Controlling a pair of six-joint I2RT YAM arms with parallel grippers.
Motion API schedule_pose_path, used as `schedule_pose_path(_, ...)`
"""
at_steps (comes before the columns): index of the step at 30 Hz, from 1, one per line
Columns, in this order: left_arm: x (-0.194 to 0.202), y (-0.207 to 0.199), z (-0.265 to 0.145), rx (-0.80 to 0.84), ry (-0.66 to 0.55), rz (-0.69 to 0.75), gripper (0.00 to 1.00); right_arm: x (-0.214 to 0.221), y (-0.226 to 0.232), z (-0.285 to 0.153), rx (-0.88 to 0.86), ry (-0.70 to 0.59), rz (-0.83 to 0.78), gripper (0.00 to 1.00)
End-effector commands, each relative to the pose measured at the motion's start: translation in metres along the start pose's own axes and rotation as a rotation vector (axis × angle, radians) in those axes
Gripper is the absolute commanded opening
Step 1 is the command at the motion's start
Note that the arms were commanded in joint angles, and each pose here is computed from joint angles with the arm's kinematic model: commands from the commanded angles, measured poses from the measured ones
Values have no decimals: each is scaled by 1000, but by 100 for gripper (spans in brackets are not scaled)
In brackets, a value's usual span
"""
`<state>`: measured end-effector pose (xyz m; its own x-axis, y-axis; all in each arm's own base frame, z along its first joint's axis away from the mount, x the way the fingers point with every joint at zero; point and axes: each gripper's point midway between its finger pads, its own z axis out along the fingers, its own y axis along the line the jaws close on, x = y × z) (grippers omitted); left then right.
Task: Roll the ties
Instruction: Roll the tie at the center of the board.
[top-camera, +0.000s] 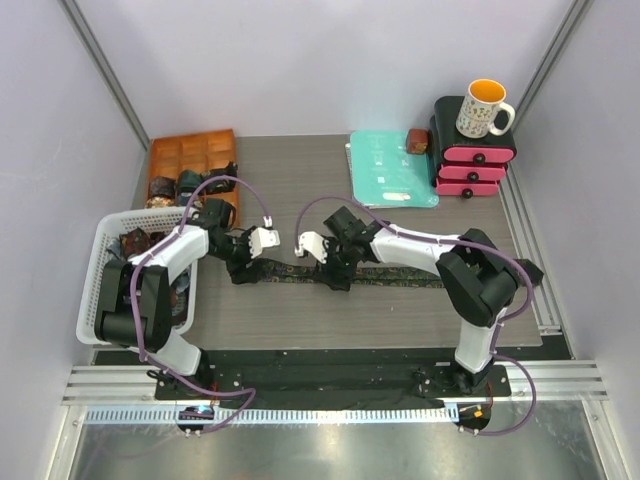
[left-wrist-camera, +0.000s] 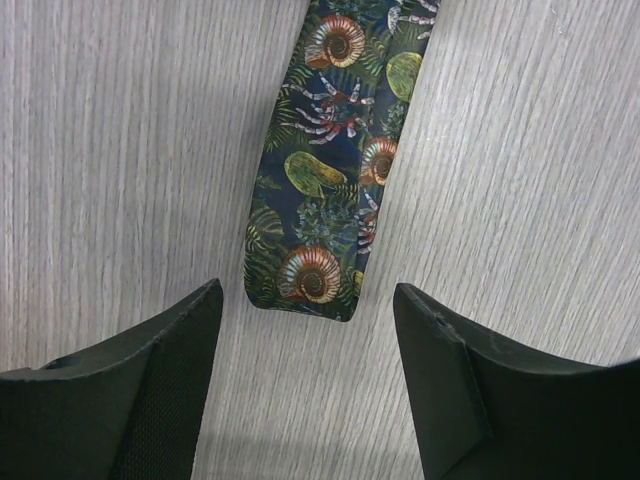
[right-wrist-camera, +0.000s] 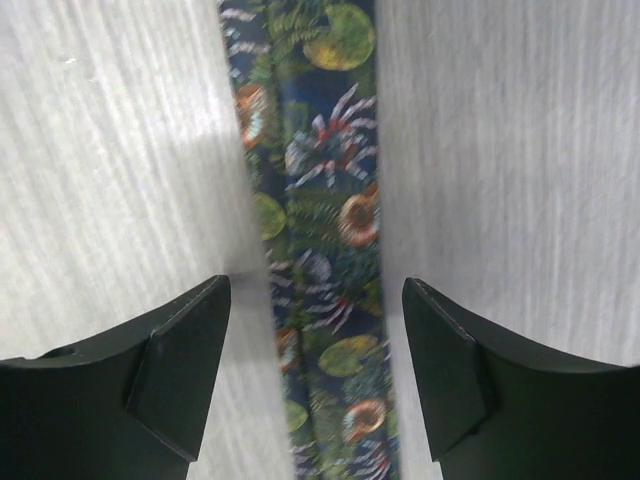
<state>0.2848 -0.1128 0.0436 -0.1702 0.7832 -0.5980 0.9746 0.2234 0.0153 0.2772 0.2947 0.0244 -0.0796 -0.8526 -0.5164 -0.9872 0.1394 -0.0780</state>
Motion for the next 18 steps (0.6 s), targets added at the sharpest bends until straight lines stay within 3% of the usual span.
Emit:
schedule_pose_path(1,-12,0,-5,1,-45,35,67,-36,2,-37,-17,-108,119,72)
schedule_pose_path(5,-13,3,-6,-11,-51,38,65,-51,1,-46,-97,-176,341,64)
schedule_pose_path(11,-13,0,-6,-5,-53,43,54,-52,-11,-27,-198,-187,693,49)
schedule_pose_path(18,-17,-1,-8,-1,-65,55,45,-46,-4,-2,-251,-159,887,31)
